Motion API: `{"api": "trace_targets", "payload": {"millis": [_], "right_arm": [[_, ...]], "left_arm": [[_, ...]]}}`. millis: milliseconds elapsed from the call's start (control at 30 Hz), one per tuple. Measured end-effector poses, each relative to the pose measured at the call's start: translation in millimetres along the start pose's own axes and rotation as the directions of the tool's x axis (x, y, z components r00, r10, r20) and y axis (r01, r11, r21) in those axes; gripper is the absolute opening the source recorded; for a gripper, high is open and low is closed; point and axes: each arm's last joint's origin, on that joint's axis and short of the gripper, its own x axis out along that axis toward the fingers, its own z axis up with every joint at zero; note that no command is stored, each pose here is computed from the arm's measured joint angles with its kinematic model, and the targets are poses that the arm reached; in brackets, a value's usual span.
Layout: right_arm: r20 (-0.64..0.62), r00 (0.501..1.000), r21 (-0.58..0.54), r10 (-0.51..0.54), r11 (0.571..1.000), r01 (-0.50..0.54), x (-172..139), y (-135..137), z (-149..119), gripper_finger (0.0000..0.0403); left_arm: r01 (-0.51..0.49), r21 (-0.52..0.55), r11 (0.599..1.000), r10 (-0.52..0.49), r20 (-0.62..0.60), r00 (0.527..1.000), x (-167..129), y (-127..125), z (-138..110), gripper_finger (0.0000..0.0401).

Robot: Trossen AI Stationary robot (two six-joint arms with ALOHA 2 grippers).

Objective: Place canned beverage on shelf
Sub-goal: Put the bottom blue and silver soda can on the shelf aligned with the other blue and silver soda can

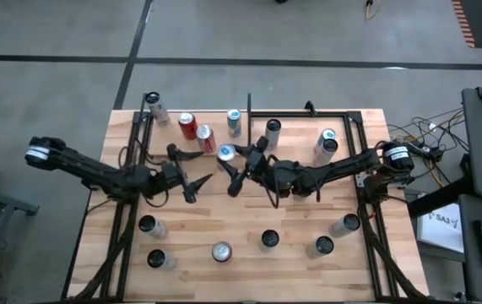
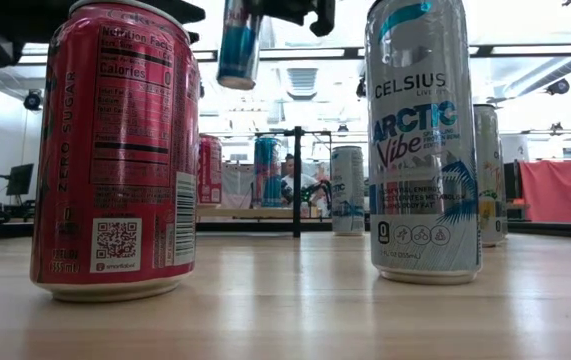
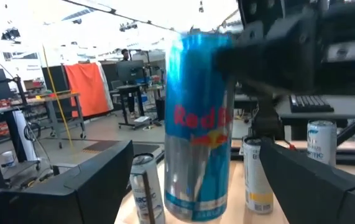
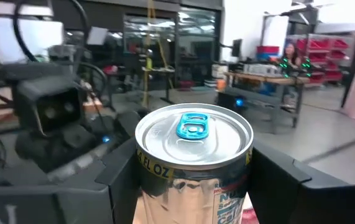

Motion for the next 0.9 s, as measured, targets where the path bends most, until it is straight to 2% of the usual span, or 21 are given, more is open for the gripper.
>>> {"api": "trace_targets", "payload": {"millis": [233,400,633,767,900], "right_arm": [[0.021,0.995,-0.014,0.101,0.995,-0.101,0.2,2.4,1.3,0.0219],[0.024,0.991,-0.040,0.135,0.990,-0.134,-1.0,4.8,1.4,0.0219],[0.025,0.986,-0.055,0.165,0.985,-0.164,-1.2,5.6,1.1,0.0219],[0.021,0.986,-0.057,0.164,0.985,-0.162,-1.2,5.5,0.4,0.0219],[0.017,0.987,-0.058,0.163,0.985,-0.162,-1.2,5.6,-0.3,0.0225]], "left_arm": [[0.007,0.021,1.000,-0.006,-0.058,0.998,24.8,-18.0,-5.0,0.0334],[-0.054,0.035,0.998,0.057,-0.094,0.994,41.2,-28.0,-7.9,0.0333],[-0.078,0.067,0.995,0.085,-0.119,0.989,61.0,-41.2,-11.1,0.0328],[-0.134,0.094,0.986,0.146,-0.131,0.981,64.8,-42.5,-12.3,0.0300],[-0.137,0.094,0.986,0.149,-0.132,0.980,62.8,-41.1,-12.5,0.0246]]}}
